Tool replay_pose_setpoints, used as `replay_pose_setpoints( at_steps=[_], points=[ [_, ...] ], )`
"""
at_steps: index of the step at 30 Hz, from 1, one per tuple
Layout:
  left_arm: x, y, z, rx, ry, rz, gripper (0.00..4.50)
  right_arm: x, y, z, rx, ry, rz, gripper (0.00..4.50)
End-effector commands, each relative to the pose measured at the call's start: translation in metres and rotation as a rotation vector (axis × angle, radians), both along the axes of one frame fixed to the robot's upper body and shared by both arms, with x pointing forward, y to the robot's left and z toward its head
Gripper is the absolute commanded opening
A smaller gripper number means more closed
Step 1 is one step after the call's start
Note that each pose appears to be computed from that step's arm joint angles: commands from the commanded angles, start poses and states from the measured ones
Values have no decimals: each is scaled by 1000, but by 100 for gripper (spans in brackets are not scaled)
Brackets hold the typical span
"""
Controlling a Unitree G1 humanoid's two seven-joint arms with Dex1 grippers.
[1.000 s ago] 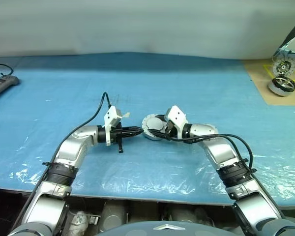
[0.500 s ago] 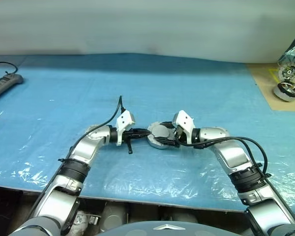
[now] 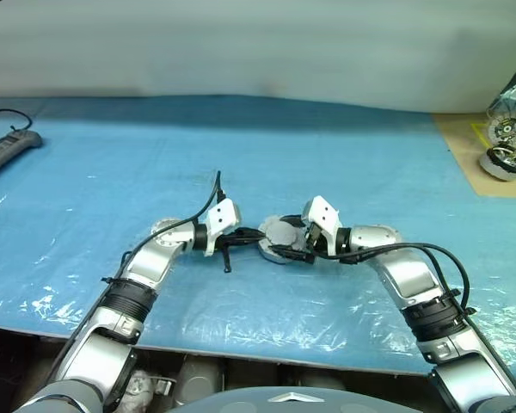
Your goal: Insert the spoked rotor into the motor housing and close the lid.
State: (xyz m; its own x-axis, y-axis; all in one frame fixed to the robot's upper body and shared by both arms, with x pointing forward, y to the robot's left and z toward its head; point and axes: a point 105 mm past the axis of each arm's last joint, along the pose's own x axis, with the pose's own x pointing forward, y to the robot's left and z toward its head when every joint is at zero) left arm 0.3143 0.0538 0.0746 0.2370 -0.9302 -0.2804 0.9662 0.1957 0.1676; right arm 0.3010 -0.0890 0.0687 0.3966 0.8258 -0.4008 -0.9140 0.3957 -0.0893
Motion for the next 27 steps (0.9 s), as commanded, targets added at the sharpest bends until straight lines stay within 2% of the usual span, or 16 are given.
replay_pose_setpoints(
  at_steps=[1,6,11,20,27],
  points=[
    [-13,-10,1,26,19,-55,0,-13,-12,-40,-62,159,-57,449],
    [-16,-15,17,21,19,-60,0,-6,-16,-16,-1,128,-56,449],
    [-15,-17,22,26,20,-58,0,0,-18,9,32,5,-29,449],
    [-15,-19,20,33,25,-66,0,5,-25,17,73,-42,-63,449],
    [-18,-20,27,35,22,-70,0,-11,-22,58,229,-24,-23,449]
  ],
)
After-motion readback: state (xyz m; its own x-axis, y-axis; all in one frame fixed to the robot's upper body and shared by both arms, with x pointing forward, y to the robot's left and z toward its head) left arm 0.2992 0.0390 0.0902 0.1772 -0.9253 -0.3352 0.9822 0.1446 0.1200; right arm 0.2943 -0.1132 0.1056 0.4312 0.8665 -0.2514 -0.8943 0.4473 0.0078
